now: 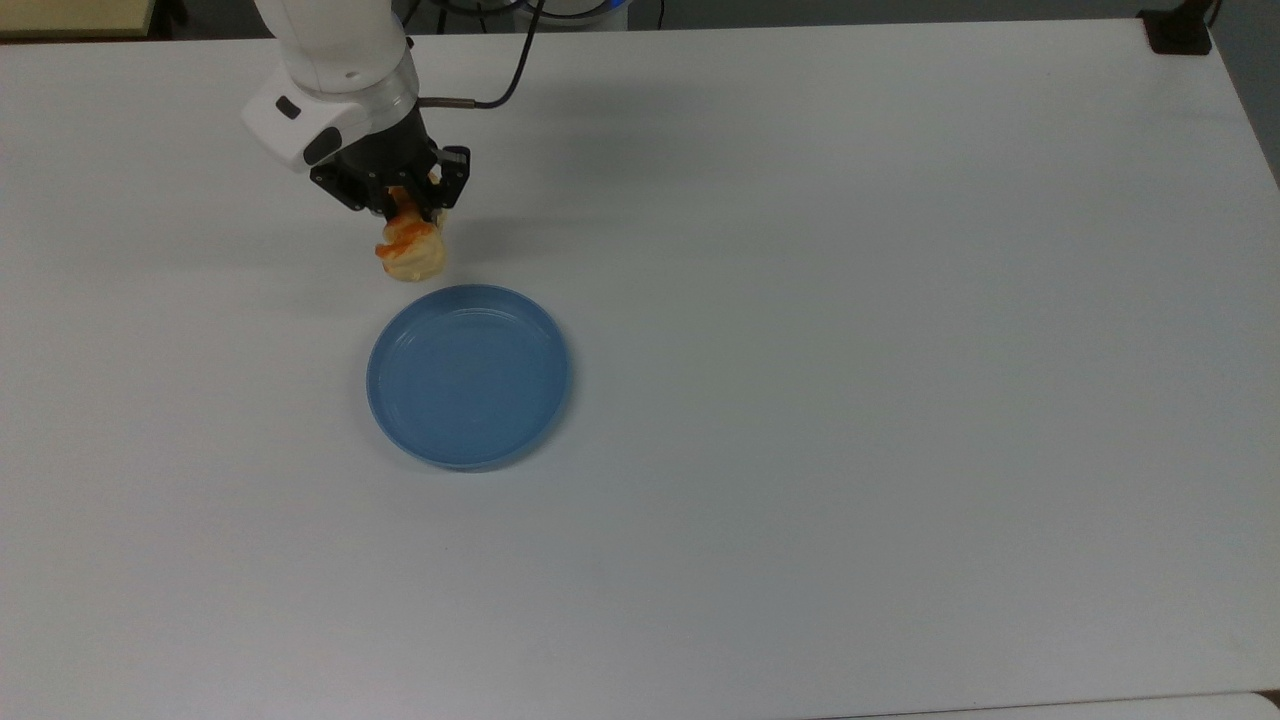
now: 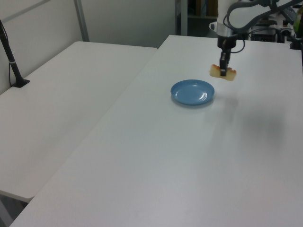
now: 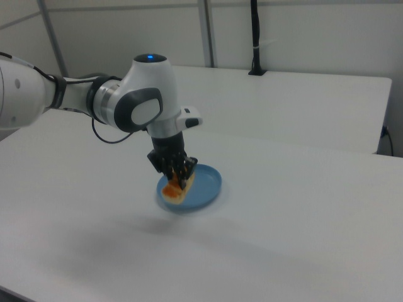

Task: Put the bread onto the plate
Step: 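Lift the bread roll and carry it toward the blue plate, then lower the bread roll onto the blue plate and release it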

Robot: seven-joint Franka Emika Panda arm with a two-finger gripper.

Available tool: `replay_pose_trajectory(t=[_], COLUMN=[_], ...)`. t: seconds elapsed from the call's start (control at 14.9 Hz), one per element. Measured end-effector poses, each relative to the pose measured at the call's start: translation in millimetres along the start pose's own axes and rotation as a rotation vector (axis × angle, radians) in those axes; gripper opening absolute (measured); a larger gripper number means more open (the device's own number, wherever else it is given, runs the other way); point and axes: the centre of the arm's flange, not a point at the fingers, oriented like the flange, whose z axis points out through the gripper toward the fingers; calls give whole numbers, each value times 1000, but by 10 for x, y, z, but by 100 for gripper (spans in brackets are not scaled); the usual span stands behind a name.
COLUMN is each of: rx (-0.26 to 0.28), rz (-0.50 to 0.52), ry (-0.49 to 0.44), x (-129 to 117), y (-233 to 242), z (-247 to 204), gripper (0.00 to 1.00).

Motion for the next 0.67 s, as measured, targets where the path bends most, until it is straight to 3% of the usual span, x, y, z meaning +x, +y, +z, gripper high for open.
replay_pose_trajectory(t=[0.2, 0.4, 0.54, 0.67], rx=[-17, -42, -58, -77], rz=[65, 138, 162, 162], ry=[59, 56, 58, 55], x=[327, 741, 920, 1015], y=[-272, -571, -685, -731], z=[-18, 394, 688, 877], gripper=[34, 37, 51, 76])
